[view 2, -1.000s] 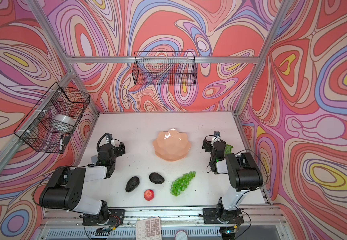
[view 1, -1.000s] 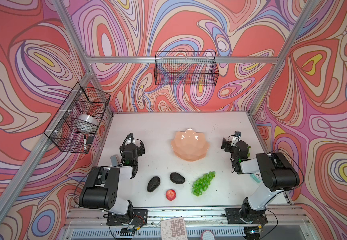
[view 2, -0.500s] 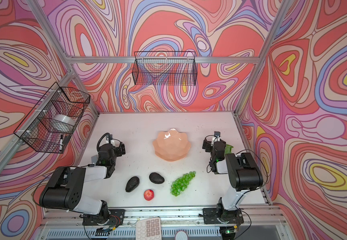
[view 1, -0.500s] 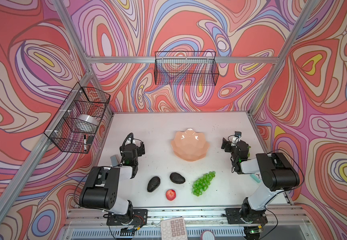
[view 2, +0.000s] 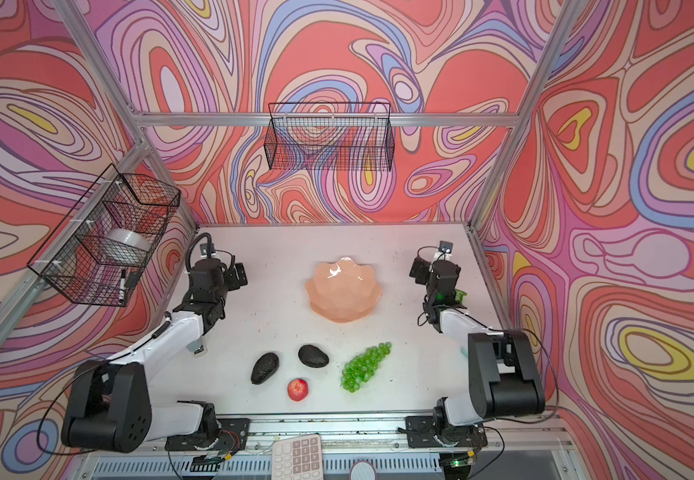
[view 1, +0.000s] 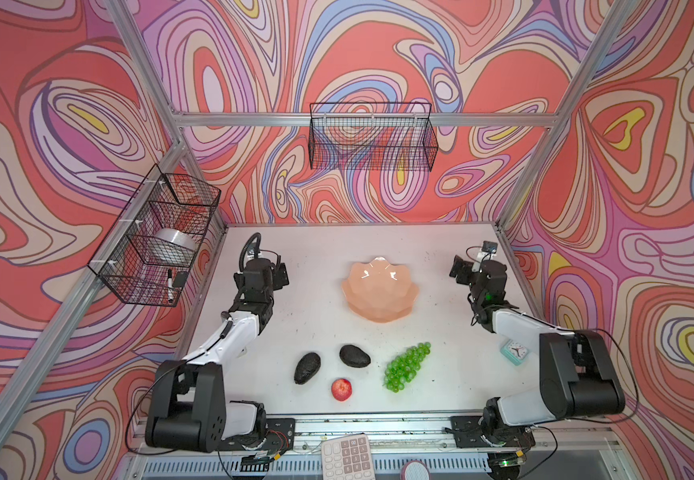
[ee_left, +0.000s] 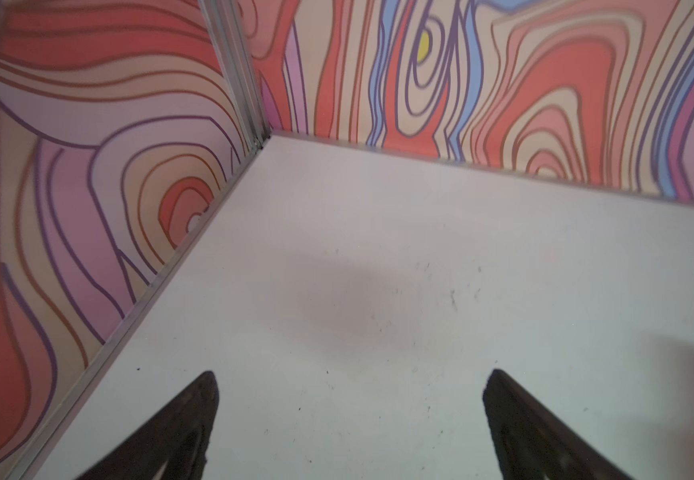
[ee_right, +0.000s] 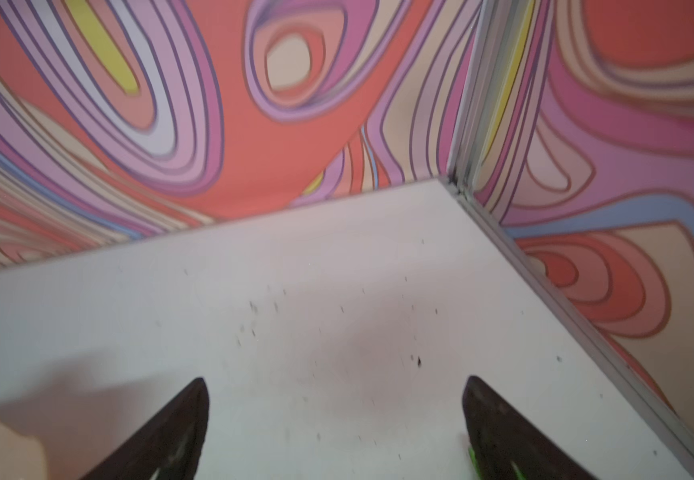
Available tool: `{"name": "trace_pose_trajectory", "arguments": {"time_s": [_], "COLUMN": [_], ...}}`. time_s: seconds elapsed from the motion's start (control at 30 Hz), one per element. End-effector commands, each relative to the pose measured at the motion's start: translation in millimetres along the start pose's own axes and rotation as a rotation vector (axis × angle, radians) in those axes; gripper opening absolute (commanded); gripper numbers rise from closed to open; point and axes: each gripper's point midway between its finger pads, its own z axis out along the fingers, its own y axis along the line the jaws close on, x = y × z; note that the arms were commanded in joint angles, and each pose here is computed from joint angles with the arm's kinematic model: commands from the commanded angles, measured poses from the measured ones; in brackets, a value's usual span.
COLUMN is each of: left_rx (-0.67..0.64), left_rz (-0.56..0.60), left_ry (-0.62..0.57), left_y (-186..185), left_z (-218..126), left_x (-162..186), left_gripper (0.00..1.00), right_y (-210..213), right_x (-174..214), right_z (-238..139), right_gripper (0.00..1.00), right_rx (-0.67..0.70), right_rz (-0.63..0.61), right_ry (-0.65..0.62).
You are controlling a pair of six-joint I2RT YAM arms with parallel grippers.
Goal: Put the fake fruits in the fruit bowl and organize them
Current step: 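Reach the left gripper down and grasp the nearer dark avocado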
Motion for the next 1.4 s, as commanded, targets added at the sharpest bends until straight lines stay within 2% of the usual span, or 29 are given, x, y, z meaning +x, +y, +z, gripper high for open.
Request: {"name": "trace_pose_trajectory", "arguments": {"time_s": [0.0, 0.07, 0.13, 0.23, 0.33, 0.47, 0.53, 0.6, 0.67, 0.8, 0.93, 1.37], "left_rx": [0.024, 0.084, 0.076, 0.077, 0.119, 0.162, 0.105, 0.065, 0.064, 0.015, 0.038, 0.054], "left_rz": [-0.083, -0.107, -0.147, -0.134, -0.101, -0.055, -0.013, 0.04, 0.04, 0.086, 0.077, 0.104], "left_ry": [0.193, 0.234, 0.302, 0.49, 0.624, 0.744, 0.802, 0.809, 0.85, 0.856, 0.903, 0.964], "left_y": [7, 4, 10, 13, 5, -11, -7, -8, -17, -20, -32, -52], "left_z": [-44, -67, -89, -121, -153, -186, -198, -207, -215, -215, -208, -186], "left_x": [27, 30, 39, 65, 91, 124, 142, 150, 156, 171, 193, 236], "left_gripper": [1.0, 0.99, 0.95, 0.92, 0.9, 0.89, 0.88, 0.88, 0.88, 0.88, 0.88, 0.86], "right_y": [3, 29, 44, 48, 50, 57, 57, 58, 59, 60, 62, 62], "right_x": [-3, 3, 6, 10, 11, 10, 12, 16, 18, 18, 17, 15], "right_z": [-11, -11, -11, -8, -6, -9, -8, -6, -5, -6, -10, -18], "right_gripper": [0.98, 0.98, 0.99, 0.97, 0.97, 0.96, 0.95, 0.95, 0.95, 0.95, 0.96, 0.97], "right_rx": [0.012, -0.148, -0.231, -0.241, -0.243, -0.276, -0.28, -0.28, -0.282, -0.289, -0.304, -0.309], "right_rz": [0.233, 0.202, 0.221, 0.229, 0.228, 0.236, 0.247, 0.253, 0.257, 0.263, 0.261, 0.275], "right_ry": [0.137, 0.172, 0.19, 0.238, 0.268, 0.285, 0.291, 0.305, 0.317, 0.32, 0.325, 0.314]}}
